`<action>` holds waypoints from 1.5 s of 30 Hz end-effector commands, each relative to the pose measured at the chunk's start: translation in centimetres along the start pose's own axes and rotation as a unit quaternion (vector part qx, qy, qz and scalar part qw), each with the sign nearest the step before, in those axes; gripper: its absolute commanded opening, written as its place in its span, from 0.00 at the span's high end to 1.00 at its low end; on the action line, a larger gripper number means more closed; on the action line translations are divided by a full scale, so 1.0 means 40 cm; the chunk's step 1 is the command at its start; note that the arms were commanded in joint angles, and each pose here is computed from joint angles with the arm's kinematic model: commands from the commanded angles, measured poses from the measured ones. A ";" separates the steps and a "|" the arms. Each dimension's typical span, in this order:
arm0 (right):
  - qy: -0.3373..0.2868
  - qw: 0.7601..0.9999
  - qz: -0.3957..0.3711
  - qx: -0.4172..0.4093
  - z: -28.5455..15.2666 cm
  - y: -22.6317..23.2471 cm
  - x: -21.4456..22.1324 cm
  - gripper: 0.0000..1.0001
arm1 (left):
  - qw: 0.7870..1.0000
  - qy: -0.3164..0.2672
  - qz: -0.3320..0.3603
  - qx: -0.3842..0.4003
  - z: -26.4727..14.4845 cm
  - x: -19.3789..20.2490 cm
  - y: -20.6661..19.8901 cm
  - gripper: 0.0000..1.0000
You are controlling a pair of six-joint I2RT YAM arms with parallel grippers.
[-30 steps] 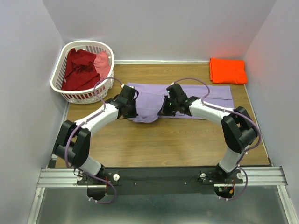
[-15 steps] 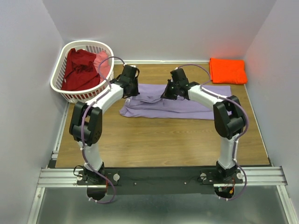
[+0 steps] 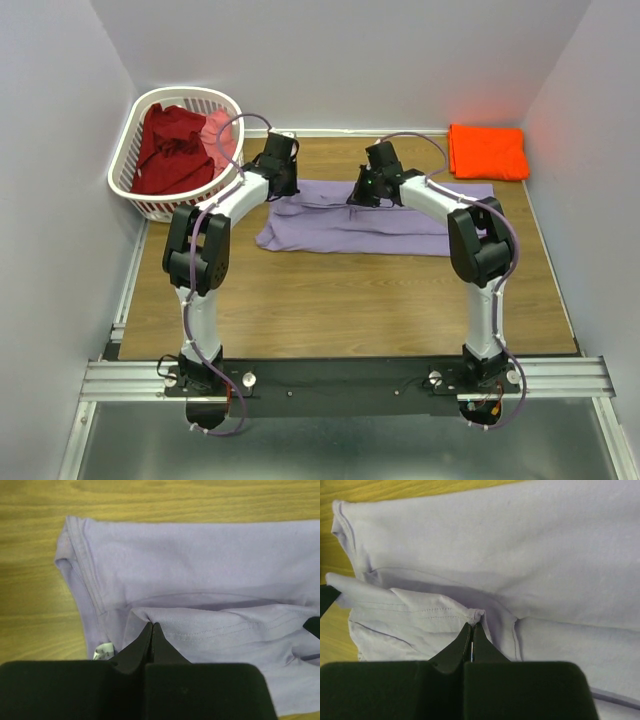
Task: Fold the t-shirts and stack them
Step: Fold the tshirt
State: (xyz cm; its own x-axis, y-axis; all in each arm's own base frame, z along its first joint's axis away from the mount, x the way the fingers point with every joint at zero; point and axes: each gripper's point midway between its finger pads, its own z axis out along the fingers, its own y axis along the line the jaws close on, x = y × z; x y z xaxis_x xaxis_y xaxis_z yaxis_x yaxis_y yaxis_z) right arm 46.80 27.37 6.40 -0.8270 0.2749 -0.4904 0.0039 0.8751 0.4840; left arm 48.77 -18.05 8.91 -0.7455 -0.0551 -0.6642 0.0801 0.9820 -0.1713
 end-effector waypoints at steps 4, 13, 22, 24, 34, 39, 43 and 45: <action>-0.035 0.999 -0.019 0.020 -0.002 -0.017 -0.065 0.99 | 0.997 -0.064 0.018 0.030 0.005 -0.102 -0.036 1.00; -0.036 0.999 -0.019 0.026 0.004 -0.026 -0.065 0.98 | 0.998 -0.060 0.020 0.032 0.037 -0.092 -0.037 1.00; -0.040 0.998 -0.018 0.047 0.001 -0.054 -0.057 0.82 | 0.998 -0.054 0.030 0.031 0.051 -0.081 -0.035 0.85; -0.045 0.998 -0.023 0.046 -0.010 -0.050 -0.067 0.75 | 0.997 -0.062 0.025 0.029 0.031 -0.096 -0.034 0.66; -0.080 0.992 -0.086 0.043 -0.138 -0.020 -0.118 0.55 | 0.994 -0.111 0.009 0.013 -0.174 -0.137 -0.010 0.26; -0.053 0.992 -0.103 0.055 -0.197 -0.072 -0.037 0.51 | 0.997 -0.083 -0.011 -0.007 -0.235 -0.019 0.040 0.25; -0.038 0.993 -0.085 0.075 -0.246 -0.150 0.020 0.49 | 0.998 -0.042 -0.022 -0.047 -0.226 0.124 0.114 0.25; -0.032 0.993 -0.065 0.090 -0.274 -0.205 0.051 0.48 | 0.997 -0.030 -0.025 -0.060 -0.224 0.164 0.138 0.25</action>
State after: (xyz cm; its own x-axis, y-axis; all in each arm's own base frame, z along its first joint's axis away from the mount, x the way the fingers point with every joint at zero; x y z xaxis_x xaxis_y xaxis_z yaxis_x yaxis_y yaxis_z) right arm 41.56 20.37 11.87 -0.7519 0.1567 -0.6404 -0.0788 0.9430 0.3233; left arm 40.54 -13.74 13.70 -0.6504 -0.0964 -0.7534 0.0511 0.9841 -0.1701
